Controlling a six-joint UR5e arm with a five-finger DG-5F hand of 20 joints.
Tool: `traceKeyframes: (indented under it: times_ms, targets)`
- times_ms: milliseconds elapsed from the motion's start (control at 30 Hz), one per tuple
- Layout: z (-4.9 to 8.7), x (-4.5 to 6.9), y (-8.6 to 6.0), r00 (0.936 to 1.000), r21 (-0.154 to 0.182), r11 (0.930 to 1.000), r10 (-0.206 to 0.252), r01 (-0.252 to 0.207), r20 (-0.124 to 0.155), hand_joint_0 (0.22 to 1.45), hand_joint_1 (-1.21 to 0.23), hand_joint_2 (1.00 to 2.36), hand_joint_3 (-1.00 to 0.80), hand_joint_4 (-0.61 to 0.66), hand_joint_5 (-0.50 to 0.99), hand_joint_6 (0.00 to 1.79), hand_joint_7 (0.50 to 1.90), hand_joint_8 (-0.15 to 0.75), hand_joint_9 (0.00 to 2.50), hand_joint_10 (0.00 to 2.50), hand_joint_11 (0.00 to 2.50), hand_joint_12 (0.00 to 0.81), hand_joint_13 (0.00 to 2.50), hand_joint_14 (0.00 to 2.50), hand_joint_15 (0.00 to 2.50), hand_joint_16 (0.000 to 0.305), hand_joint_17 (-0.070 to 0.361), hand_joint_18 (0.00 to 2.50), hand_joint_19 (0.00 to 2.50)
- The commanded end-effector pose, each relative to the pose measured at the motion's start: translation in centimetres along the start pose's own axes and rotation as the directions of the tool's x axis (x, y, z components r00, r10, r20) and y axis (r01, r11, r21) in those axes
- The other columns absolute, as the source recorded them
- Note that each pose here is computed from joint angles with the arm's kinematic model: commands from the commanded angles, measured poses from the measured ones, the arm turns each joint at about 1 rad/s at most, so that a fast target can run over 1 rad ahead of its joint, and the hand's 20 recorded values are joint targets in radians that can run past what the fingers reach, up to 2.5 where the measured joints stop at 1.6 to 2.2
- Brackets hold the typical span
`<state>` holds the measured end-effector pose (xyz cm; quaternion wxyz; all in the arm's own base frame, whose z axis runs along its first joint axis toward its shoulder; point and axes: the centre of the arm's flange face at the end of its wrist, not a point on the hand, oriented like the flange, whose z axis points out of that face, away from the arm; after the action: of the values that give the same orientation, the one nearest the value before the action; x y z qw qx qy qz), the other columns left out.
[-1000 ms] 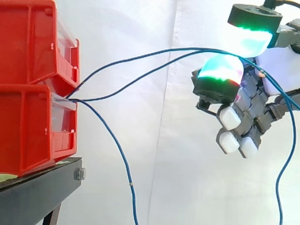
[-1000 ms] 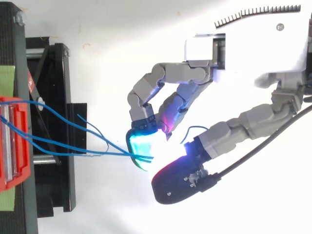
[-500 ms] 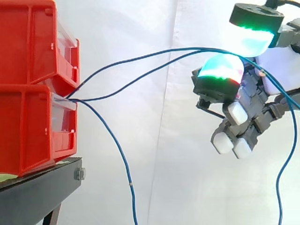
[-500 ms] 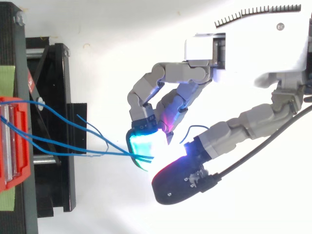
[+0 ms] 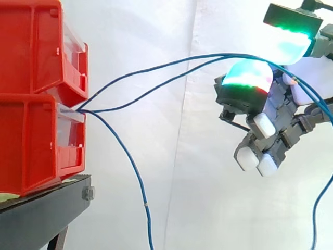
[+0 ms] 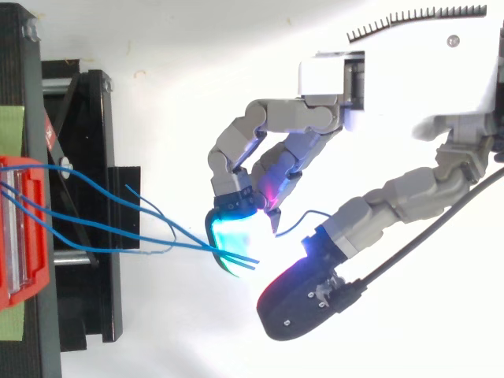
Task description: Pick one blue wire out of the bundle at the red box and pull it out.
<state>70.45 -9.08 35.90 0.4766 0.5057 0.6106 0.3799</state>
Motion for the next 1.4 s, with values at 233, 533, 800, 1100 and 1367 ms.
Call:
traceKeyframes:
  times_ms: [233,533,800,1100,1367]
  targets:
    - [-0.02,0.00,0.02,1.0000,0.000,1.0000,0.000,0.000,0.001,0.62,-0.80,1.01,-0.41,0.07,-0.12,0.93,1.15,0.260,1.06,0.01,0.52,0.410,0.72,0.02,0.38,0.050,0.112,0.63,0.39]
    - [-0.02,0.02,0.02,1.0000,0.000,1.0000,0.003,-0.003,0.000,0.58,-0.74,1.01,-0.37,0.04,-0.10,0.92,1.15,0.239,1.12,0.01,0.49,0.408,0.75,0.01,0.39,0.050,0.113,0.64,0.42]
    - [-0.02,0.00,0.02,1.0000,0.000,1.0000,0.005,-0.005,0.001,0.57,-0.71,1.01,-0.33,0.04,-0.09,0.90,1.19,0.223,1.14,0.01,0.47,0.408,0.77,0.01,0.39,0.050,0.113,0.65,0.42]
    - [-0.01,-0.03,0.09,1.0000,-0.001,1.0000,0.003,-0.003,0.003,0.55,-0.74,1.01,-0.19,-0.04,-0.03,0.84,1.13,0.228,1.30,0.01,0.24,0.416,0.84,0.01,0.35,0.059,0.132,0.75,0.40]
    - [0.04,0.01,0.00,1.0000,0.000,1.0000,0.001,-0.001,0.001,0.55,-0.75,1.01,-0.20,-0.03,-0.02,0.80,1.10,0.232,1.32,0.00,0.20,0.424,0.83,0.01,0.31,0.061,0.137,0.77,0.38]
